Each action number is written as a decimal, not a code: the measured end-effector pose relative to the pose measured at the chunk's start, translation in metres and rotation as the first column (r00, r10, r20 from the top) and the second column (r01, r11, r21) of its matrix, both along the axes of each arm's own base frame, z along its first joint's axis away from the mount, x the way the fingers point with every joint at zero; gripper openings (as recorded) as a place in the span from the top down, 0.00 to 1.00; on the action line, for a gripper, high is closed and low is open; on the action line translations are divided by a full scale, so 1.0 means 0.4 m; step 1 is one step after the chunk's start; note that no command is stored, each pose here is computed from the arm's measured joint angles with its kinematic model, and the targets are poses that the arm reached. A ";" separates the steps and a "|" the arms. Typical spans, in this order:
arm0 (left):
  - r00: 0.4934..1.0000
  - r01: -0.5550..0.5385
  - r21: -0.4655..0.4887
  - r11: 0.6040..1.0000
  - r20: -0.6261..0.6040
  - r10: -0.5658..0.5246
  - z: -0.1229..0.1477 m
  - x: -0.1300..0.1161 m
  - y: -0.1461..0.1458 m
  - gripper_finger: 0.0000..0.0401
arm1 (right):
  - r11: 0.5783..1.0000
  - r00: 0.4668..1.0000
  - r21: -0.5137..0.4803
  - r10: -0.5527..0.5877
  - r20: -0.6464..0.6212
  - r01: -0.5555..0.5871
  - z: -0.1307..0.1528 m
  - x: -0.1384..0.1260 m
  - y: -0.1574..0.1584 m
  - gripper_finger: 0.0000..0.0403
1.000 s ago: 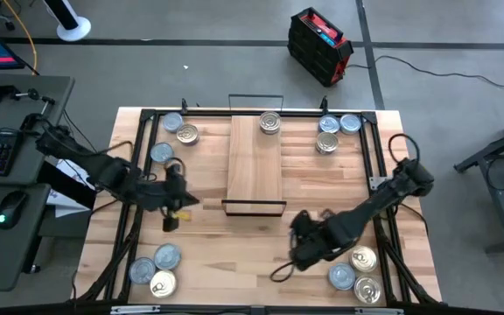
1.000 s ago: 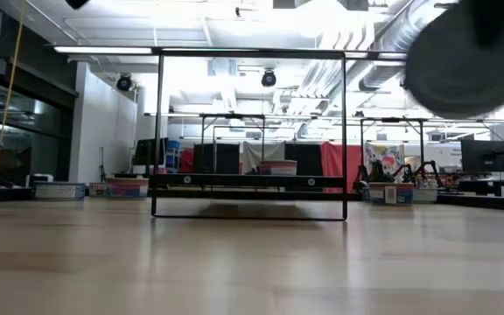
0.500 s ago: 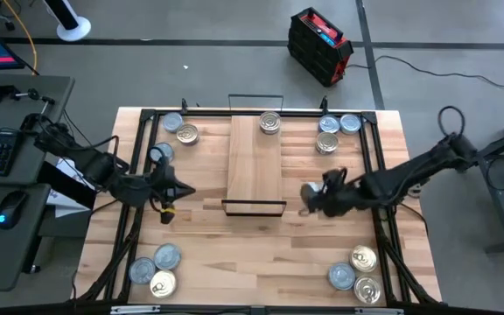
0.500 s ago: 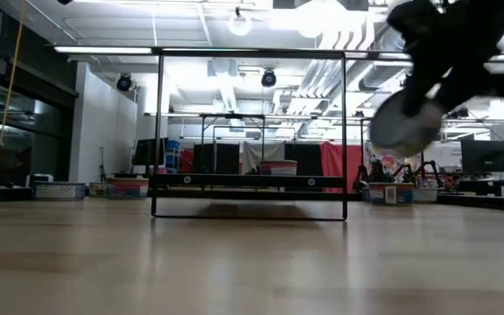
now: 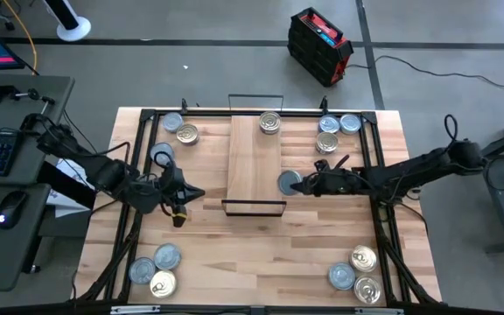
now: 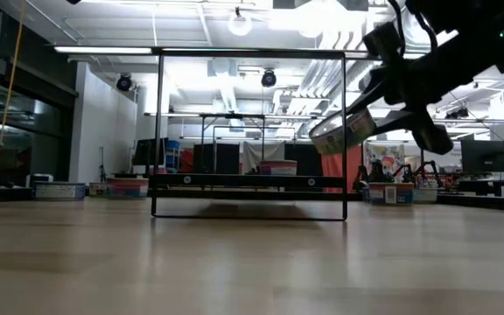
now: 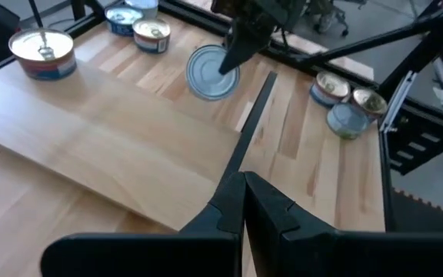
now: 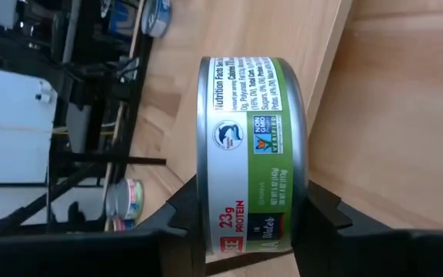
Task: Stack canned seafood by type on shelf
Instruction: Put the green tuna can on the shelf, then put the blue pink tuna can on the shelf aligned with the other blue pink tuna can
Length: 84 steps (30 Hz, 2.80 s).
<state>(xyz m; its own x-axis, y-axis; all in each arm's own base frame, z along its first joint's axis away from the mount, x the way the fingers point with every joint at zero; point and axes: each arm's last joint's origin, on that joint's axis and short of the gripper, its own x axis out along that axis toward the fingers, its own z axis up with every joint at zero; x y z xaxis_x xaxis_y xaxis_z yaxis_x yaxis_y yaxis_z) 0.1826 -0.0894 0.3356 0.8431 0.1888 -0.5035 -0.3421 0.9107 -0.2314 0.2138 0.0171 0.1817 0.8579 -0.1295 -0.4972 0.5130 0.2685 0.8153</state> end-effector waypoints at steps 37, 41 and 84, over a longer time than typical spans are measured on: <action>0.999 -0.001 0.023 1.000 -0.048 0.002 -0.019 0.012 -0.007 1.00 | 0.986 0.977 -0.008 0.163 -0.133 -0.166 -0.014 0.179 0.028 0.39; 0.999 0.002 0.028 1.000 -0.052 0.000 -0.019 0.011 -0.007 1.00 | 0.976 0.958 -0.012 0.210 -0.195 -0.216 0.003 0.186 0.032 0.39; 1.000 -0.022 -0.055 0.998 0.011 0.023 -0.008 0.019 -0.012 1.00 | 0.900 0.654 -0.323 -0.434 -0.620 0.291 0.074 -0.106 -0.263 0.95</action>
<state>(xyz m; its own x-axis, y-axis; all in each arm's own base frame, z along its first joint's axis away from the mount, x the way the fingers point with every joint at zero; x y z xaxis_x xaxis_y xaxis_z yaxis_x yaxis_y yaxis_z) 0.1903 -0.0943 0.3324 0.8449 0.1801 -0.5037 -0.3592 0.8888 -0.2846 0.1713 -0.0882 0.2114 0.1759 -0.5042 -0.8455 0.9830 0.0441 0.1782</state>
